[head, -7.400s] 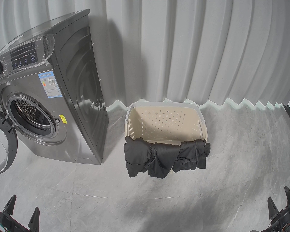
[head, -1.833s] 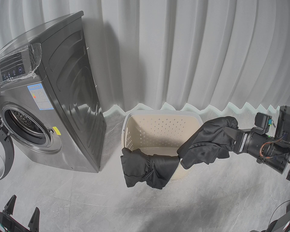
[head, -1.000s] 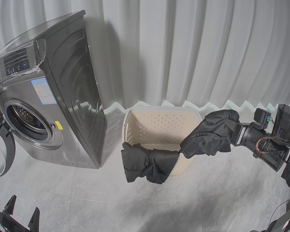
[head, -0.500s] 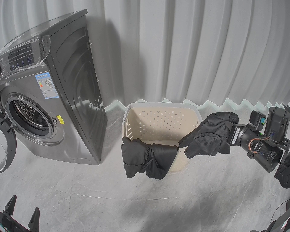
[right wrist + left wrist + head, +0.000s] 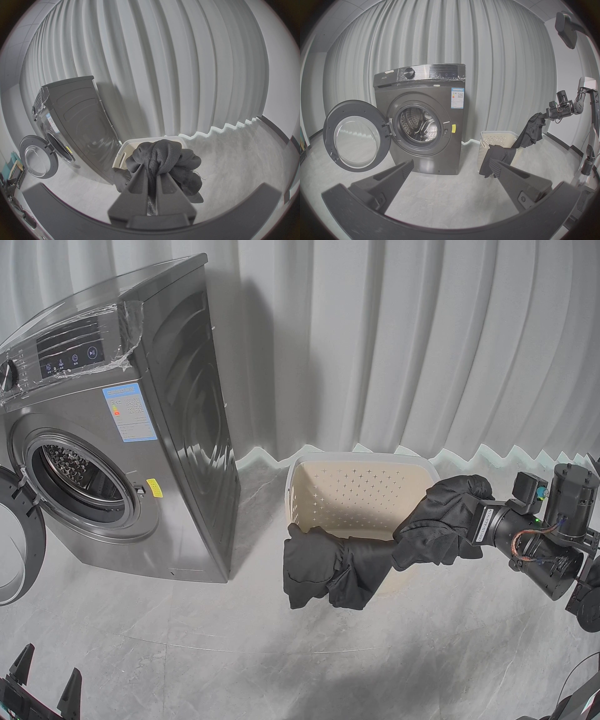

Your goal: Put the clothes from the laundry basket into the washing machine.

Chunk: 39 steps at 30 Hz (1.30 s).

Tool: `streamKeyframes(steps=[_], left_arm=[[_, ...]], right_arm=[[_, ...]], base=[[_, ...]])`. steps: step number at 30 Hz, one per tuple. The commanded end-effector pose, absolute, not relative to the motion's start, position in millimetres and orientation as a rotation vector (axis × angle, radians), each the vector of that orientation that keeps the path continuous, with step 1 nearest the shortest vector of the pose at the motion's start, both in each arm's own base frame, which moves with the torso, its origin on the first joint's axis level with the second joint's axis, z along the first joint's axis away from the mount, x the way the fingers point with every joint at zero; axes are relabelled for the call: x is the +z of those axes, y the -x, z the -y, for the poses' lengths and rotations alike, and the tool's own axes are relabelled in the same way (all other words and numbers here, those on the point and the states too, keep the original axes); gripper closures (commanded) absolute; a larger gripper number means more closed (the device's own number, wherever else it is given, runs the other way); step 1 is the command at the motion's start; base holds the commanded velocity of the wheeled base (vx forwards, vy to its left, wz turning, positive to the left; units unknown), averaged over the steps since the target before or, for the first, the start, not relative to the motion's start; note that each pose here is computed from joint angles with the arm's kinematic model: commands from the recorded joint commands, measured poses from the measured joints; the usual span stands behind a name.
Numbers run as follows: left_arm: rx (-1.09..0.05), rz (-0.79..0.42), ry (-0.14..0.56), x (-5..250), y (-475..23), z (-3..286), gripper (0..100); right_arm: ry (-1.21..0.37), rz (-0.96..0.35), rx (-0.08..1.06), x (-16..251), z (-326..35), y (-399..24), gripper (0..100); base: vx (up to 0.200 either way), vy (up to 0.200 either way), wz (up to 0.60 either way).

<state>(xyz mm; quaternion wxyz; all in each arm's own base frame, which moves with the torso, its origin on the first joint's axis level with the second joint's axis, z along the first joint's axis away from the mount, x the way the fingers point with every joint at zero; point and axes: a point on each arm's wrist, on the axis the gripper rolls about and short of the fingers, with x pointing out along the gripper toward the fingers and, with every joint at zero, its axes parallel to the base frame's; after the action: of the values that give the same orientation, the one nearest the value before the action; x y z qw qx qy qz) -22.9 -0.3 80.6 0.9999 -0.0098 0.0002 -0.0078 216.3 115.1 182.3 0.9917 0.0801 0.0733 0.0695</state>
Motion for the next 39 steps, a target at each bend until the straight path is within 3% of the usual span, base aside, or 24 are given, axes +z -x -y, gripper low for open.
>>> streamKeyframes(steps=[1,39], left_arm=[[-0.015,-0.002,0.018,75.8,22.8,0.3,0],[-0.015,-0.002,0.025,75.8,22.8,0.3,0]], right_arm=[[-0.162,-0.145,0.138,182.7,-115.1,-216.5,100],[-0.161,-0.151,0.150,181.5,-117.2,-214.8,100]], base=[[0.000,0.200,0.00],[0.000,0.200,0.00]])
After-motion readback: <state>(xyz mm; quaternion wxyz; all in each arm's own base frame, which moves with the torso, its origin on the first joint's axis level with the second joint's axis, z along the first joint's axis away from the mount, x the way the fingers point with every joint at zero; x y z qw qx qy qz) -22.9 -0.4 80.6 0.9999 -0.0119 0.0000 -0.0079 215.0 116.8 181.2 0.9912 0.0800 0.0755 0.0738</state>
